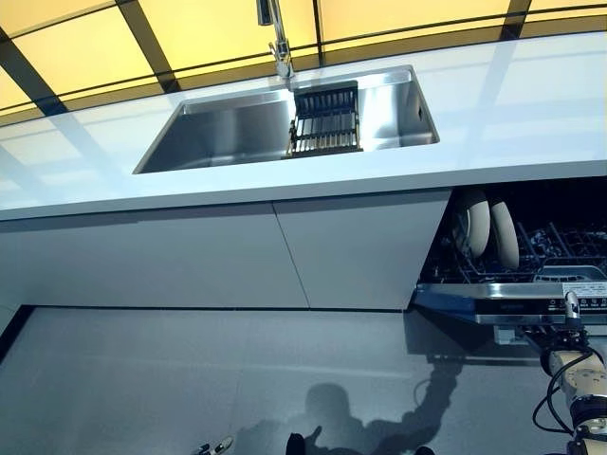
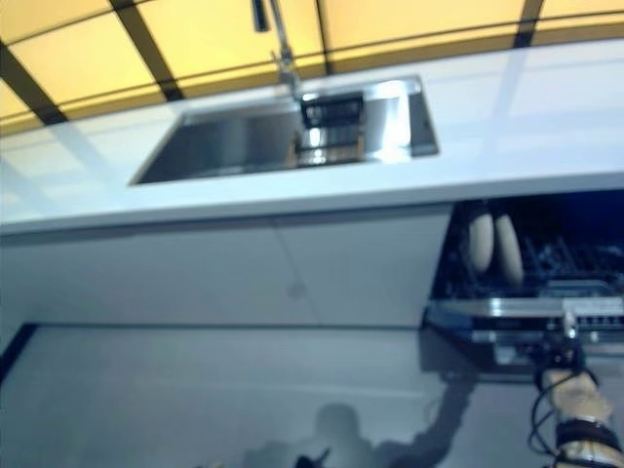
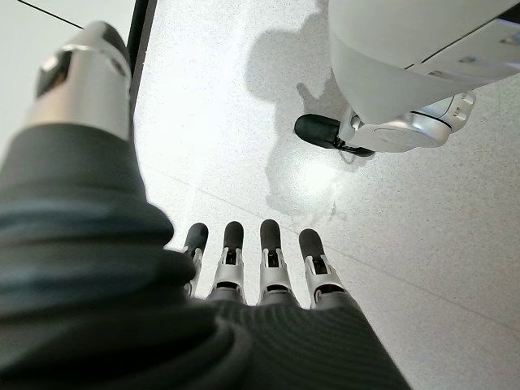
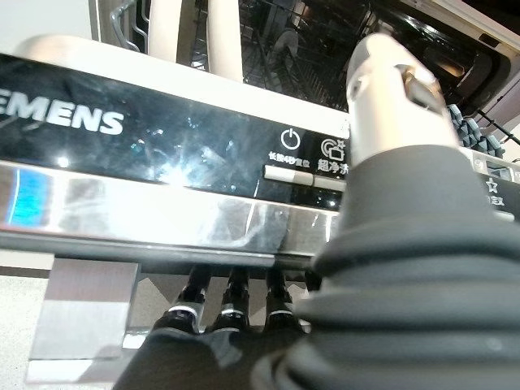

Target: Take plates into dishwasher

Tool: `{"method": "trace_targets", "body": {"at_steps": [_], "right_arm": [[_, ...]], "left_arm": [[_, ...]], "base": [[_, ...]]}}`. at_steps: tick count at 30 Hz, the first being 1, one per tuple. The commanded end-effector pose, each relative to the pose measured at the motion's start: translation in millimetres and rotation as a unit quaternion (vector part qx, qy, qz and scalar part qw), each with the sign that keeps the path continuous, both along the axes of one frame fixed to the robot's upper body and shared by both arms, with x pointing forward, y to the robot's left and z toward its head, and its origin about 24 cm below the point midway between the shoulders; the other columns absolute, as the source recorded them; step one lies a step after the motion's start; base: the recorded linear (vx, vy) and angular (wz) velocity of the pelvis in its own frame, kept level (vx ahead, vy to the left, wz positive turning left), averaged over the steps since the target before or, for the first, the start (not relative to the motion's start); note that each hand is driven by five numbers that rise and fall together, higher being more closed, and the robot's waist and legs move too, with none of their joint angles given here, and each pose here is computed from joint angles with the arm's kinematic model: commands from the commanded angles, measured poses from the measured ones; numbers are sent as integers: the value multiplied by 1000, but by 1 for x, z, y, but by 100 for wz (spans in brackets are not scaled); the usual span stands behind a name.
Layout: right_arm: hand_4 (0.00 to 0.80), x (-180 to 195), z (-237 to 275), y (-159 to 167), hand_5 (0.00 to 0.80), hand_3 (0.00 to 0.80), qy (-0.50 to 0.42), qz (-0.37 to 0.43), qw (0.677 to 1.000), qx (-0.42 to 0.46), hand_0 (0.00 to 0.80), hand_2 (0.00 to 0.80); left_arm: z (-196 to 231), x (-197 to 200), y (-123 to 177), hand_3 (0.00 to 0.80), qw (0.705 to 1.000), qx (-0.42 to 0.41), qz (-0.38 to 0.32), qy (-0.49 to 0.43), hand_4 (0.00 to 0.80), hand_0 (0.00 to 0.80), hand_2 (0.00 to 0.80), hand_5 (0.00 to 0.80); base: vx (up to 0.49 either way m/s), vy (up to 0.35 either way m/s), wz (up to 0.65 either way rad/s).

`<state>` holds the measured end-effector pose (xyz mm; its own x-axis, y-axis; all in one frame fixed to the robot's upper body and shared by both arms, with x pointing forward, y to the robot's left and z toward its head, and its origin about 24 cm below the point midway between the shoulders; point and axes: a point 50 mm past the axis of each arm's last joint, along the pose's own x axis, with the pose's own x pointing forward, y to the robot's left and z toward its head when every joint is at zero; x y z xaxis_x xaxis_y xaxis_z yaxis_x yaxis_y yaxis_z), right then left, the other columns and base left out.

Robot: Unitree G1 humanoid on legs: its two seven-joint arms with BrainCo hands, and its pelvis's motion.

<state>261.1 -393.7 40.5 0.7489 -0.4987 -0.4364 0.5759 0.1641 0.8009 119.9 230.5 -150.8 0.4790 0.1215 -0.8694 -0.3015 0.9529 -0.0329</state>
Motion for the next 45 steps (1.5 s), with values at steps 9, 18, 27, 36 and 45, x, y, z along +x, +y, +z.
{"method": "trace_targets", "body": {"at_steps": [9, 18, 27, 36, 45], "right_arm": [[0, 67, 241, 46, 0, 0, -438, 155, 847, -257, 0, 0], [0, 71, 270, 65, 0, 0, -496, 186, 809, -254, 0, 0], [0, 74, 274, 73, 0, 0, -506, 195, 803, -247, 0, 0], [0, 72, 240, 73, 0, 0, -513, 193, 812, -203, 0, 0], [0, 60, 122, 36, 0, 0, -144, 266, 899, -315, 0, 0]], "left_arm": [[-3, -41, 43, 0, 993, 74, -14, 94, 0, 0, 0, 0], [-3, -37, 39, 0, 993, 70, -14, 93, 0, 0, 0, 0], [-3, -40, 42, 0, 992, 76, -16, 100, 0, 0, 0, 0], [-4, -42, 40, 0, 992, 69, -22, 107, 0, 0, 0, 0], [-1, -32, 44, 0, 992, 74, -2, 97, 0, 0, 0, 0]], "base": [[0, 0, 0], [0, 0, 0], [5, 5, -2], [0, 0, 0], [-9, -4, -3]]}}
